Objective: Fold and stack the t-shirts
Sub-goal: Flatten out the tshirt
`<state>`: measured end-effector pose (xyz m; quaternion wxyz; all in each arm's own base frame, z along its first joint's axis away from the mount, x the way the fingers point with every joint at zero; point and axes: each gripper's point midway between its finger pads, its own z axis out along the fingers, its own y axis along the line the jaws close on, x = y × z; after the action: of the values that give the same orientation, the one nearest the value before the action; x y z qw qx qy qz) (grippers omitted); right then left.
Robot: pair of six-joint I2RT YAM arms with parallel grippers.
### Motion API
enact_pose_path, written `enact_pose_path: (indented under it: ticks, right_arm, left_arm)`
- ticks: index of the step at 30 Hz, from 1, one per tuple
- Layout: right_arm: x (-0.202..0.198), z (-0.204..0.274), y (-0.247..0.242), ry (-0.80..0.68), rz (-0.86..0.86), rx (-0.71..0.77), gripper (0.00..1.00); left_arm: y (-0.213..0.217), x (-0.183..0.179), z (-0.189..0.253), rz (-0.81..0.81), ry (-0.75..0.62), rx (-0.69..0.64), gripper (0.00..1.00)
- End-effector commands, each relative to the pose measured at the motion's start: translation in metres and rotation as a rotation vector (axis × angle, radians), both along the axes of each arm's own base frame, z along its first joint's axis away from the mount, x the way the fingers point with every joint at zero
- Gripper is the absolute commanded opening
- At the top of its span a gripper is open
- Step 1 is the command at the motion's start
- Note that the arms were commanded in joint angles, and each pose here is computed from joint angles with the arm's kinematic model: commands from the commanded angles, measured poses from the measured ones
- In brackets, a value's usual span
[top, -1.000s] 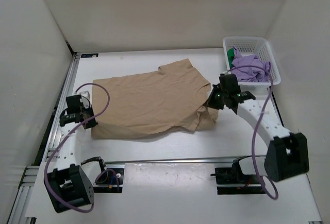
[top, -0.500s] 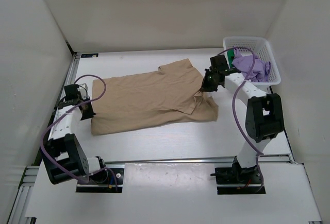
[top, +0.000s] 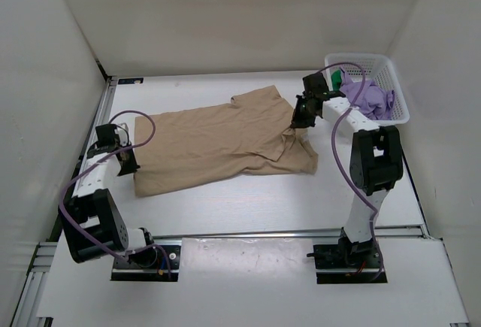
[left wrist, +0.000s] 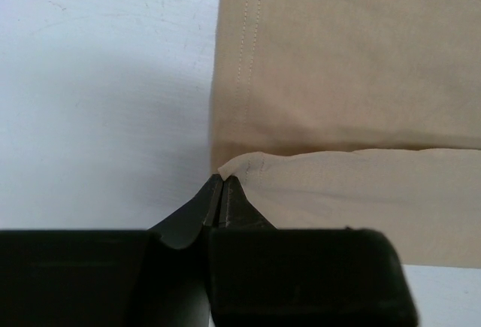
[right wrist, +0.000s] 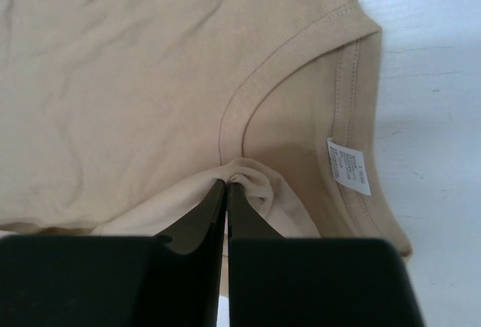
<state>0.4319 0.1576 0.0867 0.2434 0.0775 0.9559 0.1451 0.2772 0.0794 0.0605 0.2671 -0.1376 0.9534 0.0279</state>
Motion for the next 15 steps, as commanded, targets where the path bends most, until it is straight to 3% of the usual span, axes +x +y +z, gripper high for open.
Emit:
enact_pose_path:
  ticks: [1,6,7,8,13,15]
  right_arm:
    - [0.003,0.011,-0.008,-0.011,-0.002,-0.033,0.00]
    - [-0.043,0.036,-0.017,-0.041,0.026,-0.015,0.00]
    - [-0.068,0.021,-0.024,0.019,0.016,-0.024,0.00]
    - [-0.082,0.039,-0.027,-0.020,0.008,-0.009,0.00]
    - [-0.171,0.030,-0.040,0.040,-0.075,0.014,0.00]
    - [-0.207,0.020,-0.043,0.046,-0.079,0.007,0.00]
  left_arm:
    - [0.010,0.017,0.015,0.015,-0.054,0.030,0.12]
    - [0.010,0.003,0.045,0.028,-0.160,0.081,0.10]
    - [0.009,-0.006,0.056,0.035,-0.187,0.097,0.10]
    - [0.006,-0.014,0.057,0.035,-0.184,0.097,0.10]
    - [-0.024,-0.064,0.060,-0.013,-0.152,0.018,0.10]
    - [-0.031,-0.087,0.052,-0.012,-0.071,-0.007,0.10]
